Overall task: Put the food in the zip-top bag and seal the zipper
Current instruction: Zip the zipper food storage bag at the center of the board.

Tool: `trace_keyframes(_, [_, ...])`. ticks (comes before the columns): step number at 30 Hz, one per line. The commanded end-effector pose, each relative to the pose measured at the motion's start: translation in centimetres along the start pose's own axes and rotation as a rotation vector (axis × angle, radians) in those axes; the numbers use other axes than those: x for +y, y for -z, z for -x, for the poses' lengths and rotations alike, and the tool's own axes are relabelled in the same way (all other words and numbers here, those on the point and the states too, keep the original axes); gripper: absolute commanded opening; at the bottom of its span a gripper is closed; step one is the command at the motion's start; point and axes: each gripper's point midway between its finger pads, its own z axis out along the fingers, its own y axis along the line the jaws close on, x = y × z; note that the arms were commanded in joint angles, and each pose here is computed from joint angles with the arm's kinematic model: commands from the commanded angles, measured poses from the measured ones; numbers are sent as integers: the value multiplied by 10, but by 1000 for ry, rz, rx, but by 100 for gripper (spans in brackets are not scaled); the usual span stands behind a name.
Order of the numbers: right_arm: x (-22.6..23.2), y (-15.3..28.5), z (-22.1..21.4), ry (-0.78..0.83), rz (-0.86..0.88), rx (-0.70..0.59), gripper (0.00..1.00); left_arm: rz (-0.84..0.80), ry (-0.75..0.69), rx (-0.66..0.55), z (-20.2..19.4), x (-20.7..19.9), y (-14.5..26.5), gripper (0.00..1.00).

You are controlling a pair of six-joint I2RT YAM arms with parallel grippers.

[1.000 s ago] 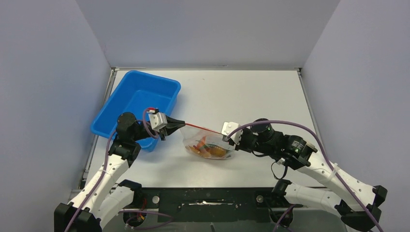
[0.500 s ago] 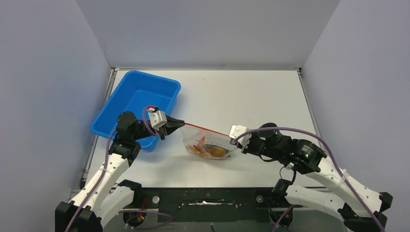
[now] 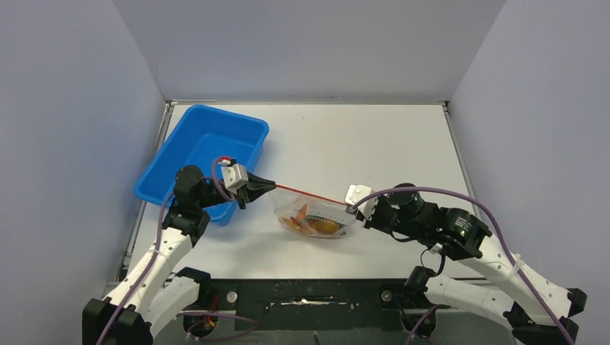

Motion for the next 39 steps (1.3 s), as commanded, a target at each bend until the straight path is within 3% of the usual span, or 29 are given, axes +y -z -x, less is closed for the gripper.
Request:
trace_keyframes(1, [-8, 27, -6, -48, -37, 21, 0, 54, -69, -66, 28, 12, 7, 0])
trace_keyframes(11, [11, 48, 45, -123, 83, -257, 0, -21, 39, -122, 49, -20, 16, 0])
trace_keyframes(19, [-12, -10, 15, -163, -70, -40, 0, 49, 141, -86, 23, 7, 3, 0])
trace_keyframes(30, [-49, -42, 13, -315, -203, -52, 0, 188, 125, -128, 37, 31, 6, 27])
trace_keyframes(39, [-92, -63, -4, -413, -300, 13, 0, 311, 109, -139, 48, 44, 17, 56])
